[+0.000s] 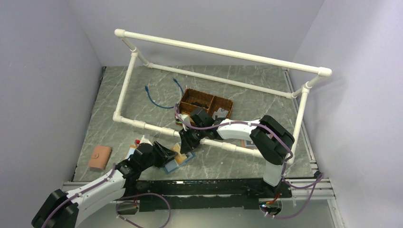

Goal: Take the credit cards out of the card holder
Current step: Remove the credit card from the card holder.

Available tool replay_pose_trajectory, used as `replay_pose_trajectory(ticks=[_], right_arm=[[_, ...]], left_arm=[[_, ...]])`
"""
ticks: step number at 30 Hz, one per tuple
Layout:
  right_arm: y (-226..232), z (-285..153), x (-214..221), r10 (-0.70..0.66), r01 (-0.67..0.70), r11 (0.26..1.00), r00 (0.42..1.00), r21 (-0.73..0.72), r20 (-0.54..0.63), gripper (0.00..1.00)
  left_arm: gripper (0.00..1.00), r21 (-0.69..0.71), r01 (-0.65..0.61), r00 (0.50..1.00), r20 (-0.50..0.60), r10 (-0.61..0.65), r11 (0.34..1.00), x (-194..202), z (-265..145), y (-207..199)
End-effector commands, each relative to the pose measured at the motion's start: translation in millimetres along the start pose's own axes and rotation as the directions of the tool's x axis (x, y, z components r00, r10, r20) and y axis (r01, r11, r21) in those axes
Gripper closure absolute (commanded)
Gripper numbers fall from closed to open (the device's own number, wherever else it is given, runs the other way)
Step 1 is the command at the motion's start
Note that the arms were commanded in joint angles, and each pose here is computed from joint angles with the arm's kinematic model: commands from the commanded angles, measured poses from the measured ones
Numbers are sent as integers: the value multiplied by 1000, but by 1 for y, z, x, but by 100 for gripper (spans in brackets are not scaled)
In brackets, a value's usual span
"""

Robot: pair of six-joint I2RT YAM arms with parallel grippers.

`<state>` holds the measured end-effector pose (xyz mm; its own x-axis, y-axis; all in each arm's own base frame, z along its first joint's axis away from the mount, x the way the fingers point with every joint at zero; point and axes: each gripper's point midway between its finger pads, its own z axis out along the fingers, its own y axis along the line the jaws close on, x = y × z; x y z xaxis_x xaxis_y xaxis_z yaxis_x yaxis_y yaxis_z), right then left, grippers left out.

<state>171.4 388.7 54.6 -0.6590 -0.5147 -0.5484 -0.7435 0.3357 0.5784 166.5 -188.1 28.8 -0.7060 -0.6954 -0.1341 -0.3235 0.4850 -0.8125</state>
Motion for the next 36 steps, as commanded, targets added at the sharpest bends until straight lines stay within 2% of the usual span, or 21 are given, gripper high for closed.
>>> replay_pose_trajectory(ticks=[1,5,9,11,13,14,20,27,32,36], right_arm=[[21,1,-7,17,-16,995,1000,-100,11,74],[21,5,-6,41,-39,992,999,-121,9,74],[7,10,-4,52,-52,997,999,-65,0,74],[2,11,2,68,-69,997,997,-37,-22,81],[-2,10,1,79,-79,996,997,-28,-20,97],[-2,8,-1,89,-89,995,996,-35,-13,100],[19,-12,-17,150,-140,968,988,-208,33,100],[45,-31,-28,189,-158,919,981,-361,51,100],[55,-40,-31,220,-180,884,974,-431,44,100],[62,-46,-34,229,-182,865,972,-467,47,100]], left_arm=[[57,-89,-18,1000,9,19,996,0,-1,27],[57,-92,-24,1000,9,25,995,0,-1,28],[57,-85,-29,1000,10,30,996,0,1,26],[56,-80,-33,999,11,34,996,0,2,25],[55,-66,-46,999,10,47,997,0,2,23],[53,-53,-55,998,9,55,997,0,2,20],[39,42,-120,993,6,120,992,1,-5,1],[39,157,-180,984,48,174,971,-3,-18,-23],[42,262,-247,969,81,234,933,-4,-28,-45],[42,281,-243,970,76,231,928,-2,-30,-49]])
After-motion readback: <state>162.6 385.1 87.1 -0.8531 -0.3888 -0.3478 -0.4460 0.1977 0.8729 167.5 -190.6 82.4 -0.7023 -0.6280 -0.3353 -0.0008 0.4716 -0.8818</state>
